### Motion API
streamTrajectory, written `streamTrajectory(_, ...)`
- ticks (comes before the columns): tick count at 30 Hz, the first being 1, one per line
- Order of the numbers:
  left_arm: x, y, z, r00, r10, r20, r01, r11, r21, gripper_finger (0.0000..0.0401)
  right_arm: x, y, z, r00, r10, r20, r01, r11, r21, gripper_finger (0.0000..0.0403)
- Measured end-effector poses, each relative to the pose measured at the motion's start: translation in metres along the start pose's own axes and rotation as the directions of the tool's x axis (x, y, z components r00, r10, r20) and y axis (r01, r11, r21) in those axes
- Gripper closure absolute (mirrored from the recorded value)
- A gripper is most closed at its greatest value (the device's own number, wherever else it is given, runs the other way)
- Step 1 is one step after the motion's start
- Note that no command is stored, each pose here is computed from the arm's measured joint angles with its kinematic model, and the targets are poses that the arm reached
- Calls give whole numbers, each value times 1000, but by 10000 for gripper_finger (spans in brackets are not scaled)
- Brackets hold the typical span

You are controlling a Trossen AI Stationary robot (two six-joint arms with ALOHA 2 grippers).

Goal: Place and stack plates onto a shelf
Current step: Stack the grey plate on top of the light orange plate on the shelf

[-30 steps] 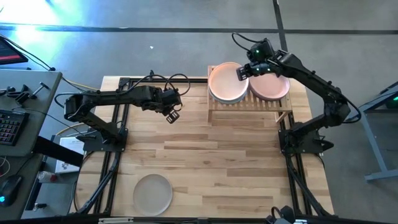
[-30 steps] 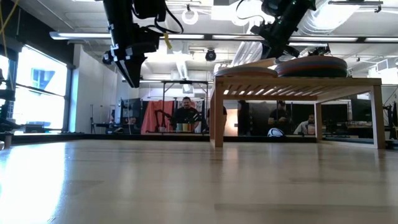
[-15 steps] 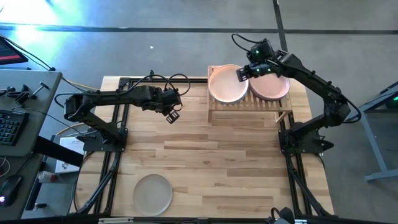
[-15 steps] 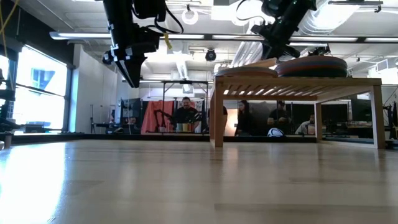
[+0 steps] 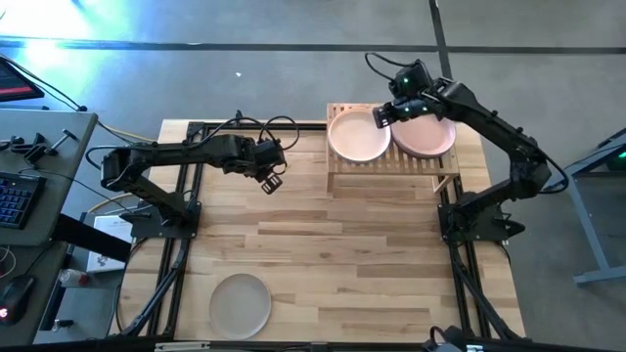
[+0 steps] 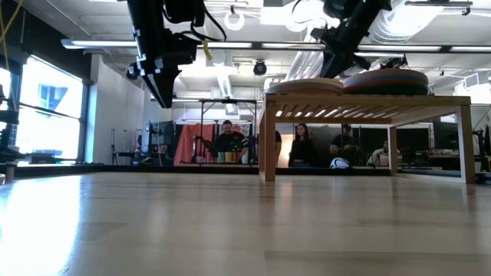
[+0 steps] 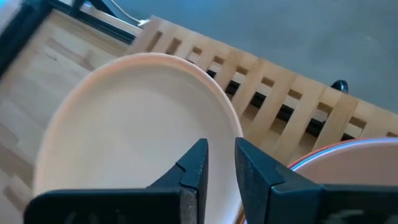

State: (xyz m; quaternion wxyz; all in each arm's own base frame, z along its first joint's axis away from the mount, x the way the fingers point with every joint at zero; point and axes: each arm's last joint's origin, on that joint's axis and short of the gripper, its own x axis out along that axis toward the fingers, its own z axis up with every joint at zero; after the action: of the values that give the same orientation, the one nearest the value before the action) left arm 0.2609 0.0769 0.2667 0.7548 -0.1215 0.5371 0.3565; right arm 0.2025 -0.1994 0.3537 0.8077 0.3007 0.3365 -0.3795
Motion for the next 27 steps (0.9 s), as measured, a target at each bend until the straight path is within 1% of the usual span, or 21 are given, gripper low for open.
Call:
streamTrajectory(4, 0, -1, 0, 1000, -28, -13, 28, 1000, -5, 323, -12, 4, 9, 998, 35, 43, -35, 999, -4, 345)
streamTrajectory(6, 0, -2, -1, 998, -58, -28, 57, 998, -14, 323, -20, 6, 14, 996, 63, 64, -63, 998, -9, 345)
streamTrajectory(10, -1, -4, -4, 988, -131, -77, 127, 990, -62, 323, -32, 12, 20, 985, 159, 69, -158, 987, -20, 345)
streamTrajectory(13, -2, -8, -8, 978, -170, -123, 162, 984, -73, 323, -38, 17, 19, 971, 236, 27, -235, 972, -31, 345)
streamTrajectory(17, -5, -16, -18, 969, -178, -169, 171, 984, -53, 323, -40, 30, 9, 946, 317, -74, -323, 943, -80, 345)
streamTrajectory(21, -3, -27, -32, 962, -174, -213, 175, 984, -13, 323, -41, 46, -6, 928, 328, -176, -352, 928, -125, 345)
streamTrajectory(27, 1, -45, -57, 925, -220, -310, 250, 966, 61, 323, -44, 74, -24, 896, 360, -260, -407, 900, -155, 345)
